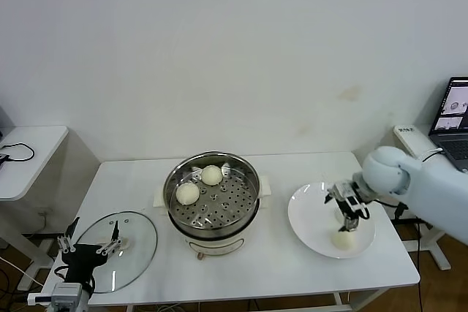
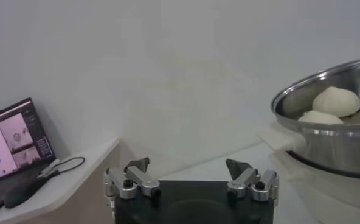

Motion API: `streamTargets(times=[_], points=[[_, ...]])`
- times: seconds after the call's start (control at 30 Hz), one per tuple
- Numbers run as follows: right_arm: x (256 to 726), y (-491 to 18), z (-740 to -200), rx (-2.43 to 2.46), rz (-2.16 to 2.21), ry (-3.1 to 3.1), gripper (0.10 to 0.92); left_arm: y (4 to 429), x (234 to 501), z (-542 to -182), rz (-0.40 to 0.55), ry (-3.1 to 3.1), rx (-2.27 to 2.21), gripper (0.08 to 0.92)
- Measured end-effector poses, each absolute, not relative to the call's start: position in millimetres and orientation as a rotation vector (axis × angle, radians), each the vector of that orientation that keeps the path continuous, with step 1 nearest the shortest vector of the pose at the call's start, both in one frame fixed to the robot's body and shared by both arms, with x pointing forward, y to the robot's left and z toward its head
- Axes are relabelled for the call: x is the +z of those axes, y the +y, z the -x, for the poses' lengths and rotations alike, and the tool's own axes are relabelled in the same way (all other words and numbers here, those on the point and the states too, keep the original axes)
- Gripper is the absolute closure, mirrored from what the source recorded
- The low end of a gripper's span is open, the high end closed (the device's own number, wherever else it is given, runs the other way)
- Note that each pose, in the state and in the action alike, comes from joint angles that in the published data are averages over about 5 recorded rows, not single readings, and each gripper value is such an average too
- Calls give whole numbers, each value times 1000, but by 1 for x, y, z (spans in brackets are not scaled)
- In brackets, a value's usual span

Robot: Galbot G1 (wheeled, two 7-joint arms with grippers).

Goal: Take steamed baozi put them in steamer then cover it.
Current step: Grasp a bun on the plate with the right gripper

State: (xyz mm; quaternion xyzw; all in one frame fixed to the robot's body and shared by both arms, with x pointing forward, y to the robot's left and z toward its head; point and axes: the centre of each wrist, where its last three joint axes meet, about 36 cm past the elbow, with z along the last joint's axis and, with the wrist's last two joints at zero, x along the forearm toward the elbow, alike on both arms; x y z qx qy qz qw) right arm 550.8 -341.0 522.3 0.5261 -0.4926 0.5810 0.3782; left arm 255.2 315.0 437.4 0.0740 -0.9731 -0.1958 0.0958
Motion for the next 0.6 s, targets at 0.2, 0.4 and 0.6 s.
streamTargets(times=[0.2, 0.4, 0.6], points=[[496, -356, -545, 1461, -1310, -1245, 200, 315, 436, -256, -220, -2883, -578, 177], [476, -364, -545, 1437, -1285, -1238, 200, 315, 436, -255, -223, -2881, -581, 177], [460, -365, -547, 1419, -1272, -1243, 235, 315, 436, -255, -228, -2879, -576, 177]])
